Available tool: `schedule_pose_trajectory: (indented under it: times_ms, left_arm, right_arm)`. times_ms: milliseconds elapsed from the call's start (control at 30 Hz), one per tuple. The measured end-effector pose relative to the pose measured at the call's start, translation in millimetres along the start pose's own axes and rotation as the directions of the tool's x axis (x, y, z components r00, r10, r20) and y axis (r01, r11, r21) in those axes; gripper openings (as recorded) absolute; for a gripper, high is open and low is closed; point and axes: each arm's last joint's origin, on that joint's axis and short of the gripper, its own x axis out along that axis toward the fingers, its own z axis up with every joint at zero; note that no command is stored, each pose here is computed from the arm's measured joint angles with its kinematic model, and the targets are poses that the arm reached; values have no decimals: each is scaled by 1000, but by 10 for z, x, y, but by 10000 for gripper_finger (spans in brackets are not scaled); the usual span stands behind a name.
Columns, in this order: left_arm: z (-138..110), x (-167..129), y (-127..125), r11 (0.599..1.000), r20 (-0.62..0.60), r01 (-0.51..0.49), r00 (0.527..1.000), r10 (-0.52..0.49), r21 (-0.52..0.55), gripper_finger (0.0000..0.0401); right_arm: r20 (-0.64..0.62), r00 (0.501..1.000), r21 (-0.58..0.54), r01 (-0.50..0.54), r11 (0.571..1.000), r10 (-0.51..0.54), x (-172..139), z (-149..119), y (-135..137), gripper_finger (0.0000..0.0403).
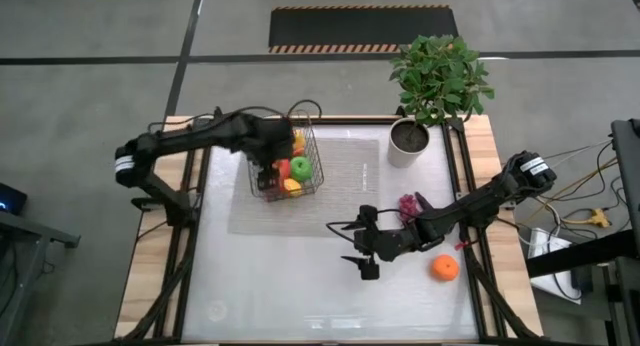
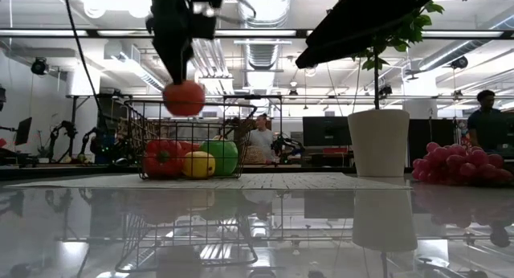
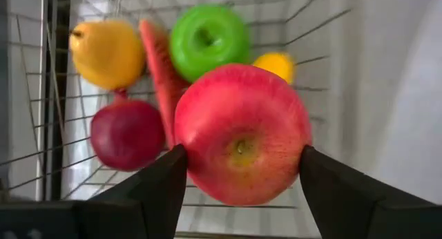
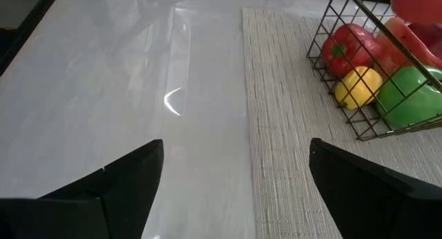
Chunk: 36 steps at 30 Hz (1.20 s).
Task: Build produce basket
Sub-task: Put the red apple into the brown wire basket
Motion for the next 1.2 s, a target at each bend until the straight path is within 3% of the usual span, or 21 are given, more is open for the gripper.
schedule_pose_trajectory:
  times_ms: [200, 433, 1200]
  left_arm:
    - [77, 396, 257, 1000, -123, 8, 992, -4, 28, 239]
    - [176, 677, 291, 996, -164, 42, 986, -28, 83, 239]
    - [216, 709, 300, 996, -140, 34, 990, -22, 83, 241]
  right_arm:
    - [0, 1000, 12, 0, 1000, 0, 0, 0, 0, 345]
    - [0, 1000, 15, -1, 1000, 1, 0, 0, 0, 344]
    - [-2, 1000, 32, -2, 999, 2, 0, -2, 0, 349]
